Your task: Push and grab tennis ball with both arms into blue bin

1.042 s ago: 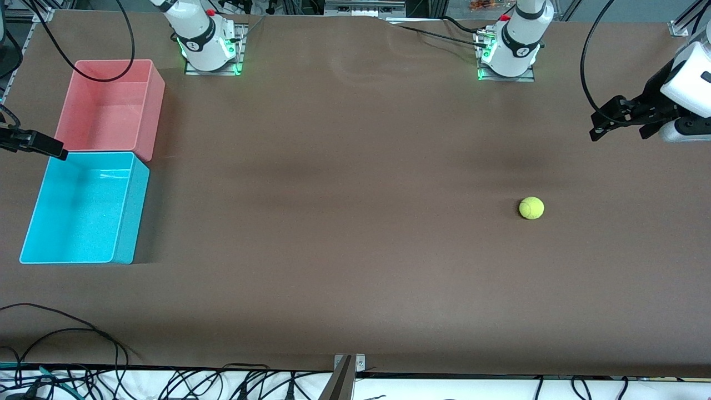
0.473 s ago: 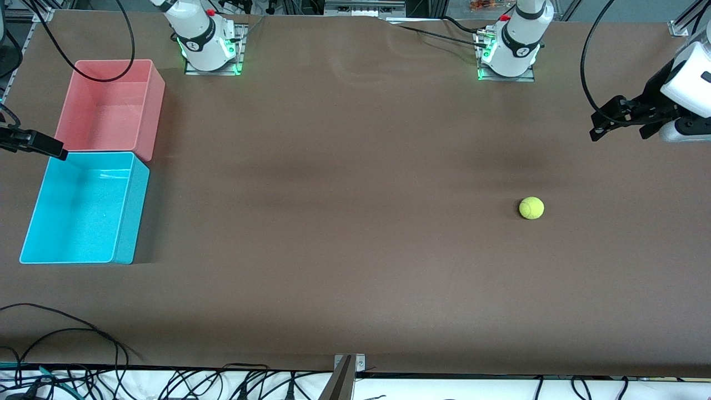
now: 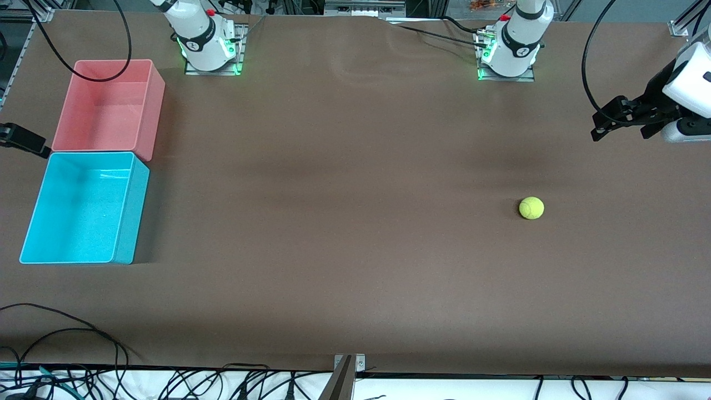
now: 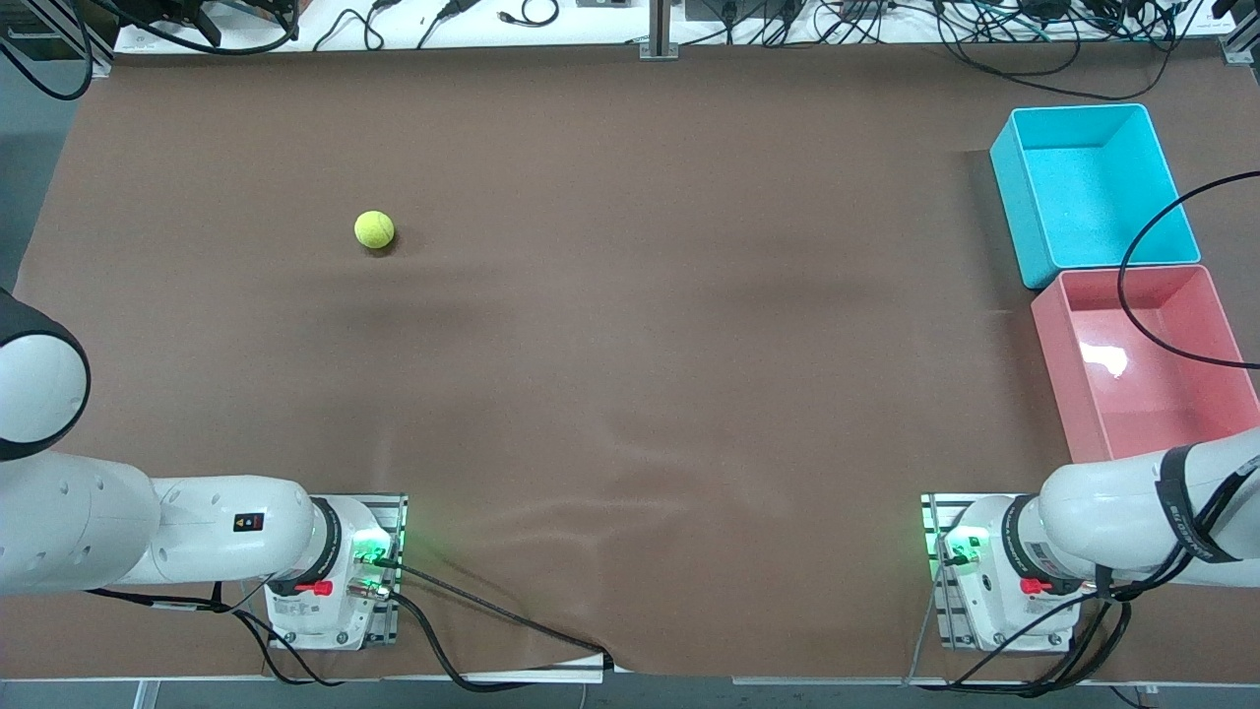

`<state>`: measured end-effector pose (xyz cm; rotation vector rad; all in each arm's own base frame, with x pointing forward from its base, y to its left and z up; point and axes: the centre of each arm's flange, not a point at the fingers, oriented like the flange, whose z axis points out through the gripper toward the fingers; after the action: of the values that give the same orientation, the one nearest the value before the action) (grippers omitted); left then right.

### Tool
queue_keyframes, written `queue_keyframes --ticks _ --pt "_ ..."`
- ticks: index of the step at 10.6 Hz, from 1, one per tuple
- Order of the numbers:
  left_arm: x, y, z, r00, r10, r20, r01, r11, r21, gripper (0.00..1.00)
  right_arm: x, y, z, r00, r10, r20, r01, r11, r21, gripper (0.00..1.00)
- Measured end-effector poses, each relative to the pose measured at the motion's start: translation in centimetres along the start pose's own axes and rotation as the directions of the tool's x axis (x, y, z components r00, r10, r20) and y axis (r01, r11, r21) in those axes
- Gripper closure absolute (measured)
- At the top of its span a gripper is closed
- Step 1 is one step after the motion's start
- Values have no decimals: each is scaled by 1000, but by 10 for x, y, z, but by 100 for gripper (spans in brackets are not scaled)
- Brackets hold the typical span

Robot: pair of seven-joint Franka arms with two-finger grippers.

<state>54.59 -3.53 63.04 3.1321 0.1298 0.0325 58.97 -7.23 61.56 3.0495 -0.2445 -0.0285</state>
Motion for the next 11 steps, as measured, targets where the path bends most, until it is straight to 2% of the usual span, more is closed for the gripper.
queue_keyframes --ticks 2,6,11 --pt "0 -1 0 1000 -1 1 1 1000 0 0 -1 9 -9 1000 16 -15 -16 1000 -1 0" --pt "0 1 0 1000 2 1 -2 1000 0 0 -3 13 -10 1000 22 0 -22 1000 -2 0" --pt "0 1 0 1000 3 1 -3 1000 0 0 5 8 -5 999 -25 -21 25 1000 -1 0"
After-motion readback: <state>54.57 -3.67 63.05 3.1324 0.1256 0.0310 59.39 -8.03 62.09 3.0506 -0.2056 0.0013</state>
